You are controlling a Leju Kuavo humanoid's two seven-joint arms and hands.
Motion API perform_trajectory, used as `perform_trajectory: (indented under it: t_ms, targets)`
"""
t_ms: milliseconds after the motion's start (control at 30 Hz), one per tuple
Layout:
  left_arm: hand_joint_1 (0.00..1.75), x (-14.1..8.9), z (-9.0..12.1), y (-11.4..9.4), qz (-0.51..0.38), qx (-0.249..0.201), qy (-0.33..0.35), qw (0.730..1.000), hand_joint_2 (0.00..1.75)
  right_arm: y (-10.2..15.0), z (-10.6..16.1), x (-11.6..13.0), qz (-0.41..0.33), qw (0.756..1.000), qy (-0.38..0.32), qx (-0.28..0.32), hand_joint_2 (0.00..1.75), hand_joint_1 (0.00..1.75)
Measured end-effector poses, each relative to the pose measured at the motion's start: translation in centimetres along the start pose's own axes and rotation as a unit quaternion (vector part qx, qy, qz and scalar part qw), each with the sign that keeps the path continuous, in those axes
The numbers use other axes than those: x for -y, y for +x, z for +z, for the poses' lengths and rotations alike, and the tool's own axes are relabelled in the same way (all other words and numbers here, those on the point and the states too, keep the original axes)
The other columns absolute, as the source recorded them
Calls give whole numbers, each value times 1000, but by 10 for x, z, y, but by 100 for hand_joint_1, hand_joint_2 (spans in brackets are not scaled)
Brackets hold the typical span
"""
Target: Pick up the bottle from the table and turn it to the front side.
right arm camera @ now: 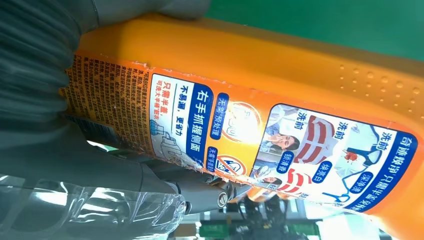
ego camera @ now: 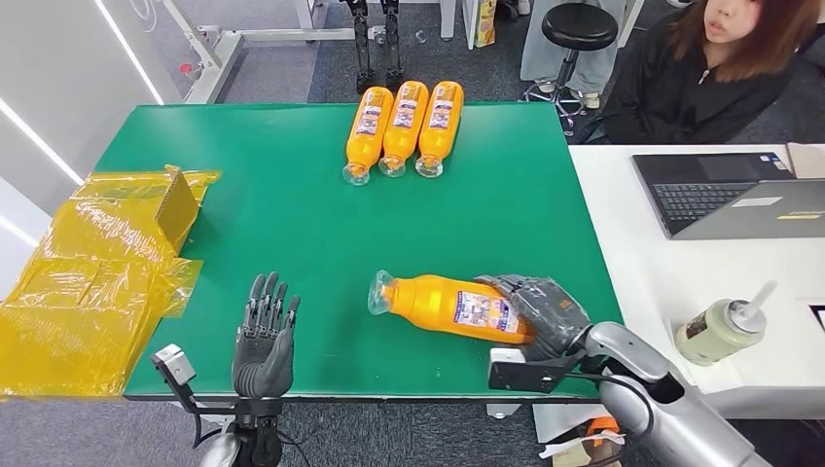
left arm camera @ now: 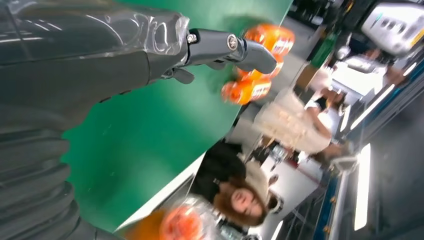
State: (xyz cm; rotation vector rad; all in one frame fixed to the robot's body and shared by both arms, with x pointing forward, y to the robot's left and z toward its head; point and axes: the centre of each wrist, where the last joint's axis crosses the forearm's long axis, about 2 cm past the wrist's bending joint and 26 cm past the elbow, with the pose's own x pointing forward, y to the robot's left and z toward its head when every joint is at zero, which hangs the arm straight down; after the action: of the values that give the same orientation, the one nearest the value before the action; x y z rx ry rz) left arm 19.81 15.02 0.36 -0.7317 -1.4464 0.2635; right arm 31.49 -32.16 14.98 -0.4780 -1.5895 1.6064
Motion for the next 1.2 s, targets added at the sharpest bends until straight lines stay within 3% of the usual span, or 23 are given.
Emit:
perform_trajectory:
  t_ms: [633,833,1200]
  targets:
    - [0,33,-16,-9,23,-34,-68,997,175,92,-76,-23,-83,990,-80,82,175,175]
    - [0,40,-28,-4,21,-32,-93,995,175,122,-83,-41,-115,987,-75,85,175,175]
    - [0,45,-43,3,1,-24,-119,993,175,146,-80,-64,-142,984,-63,84,175,175]
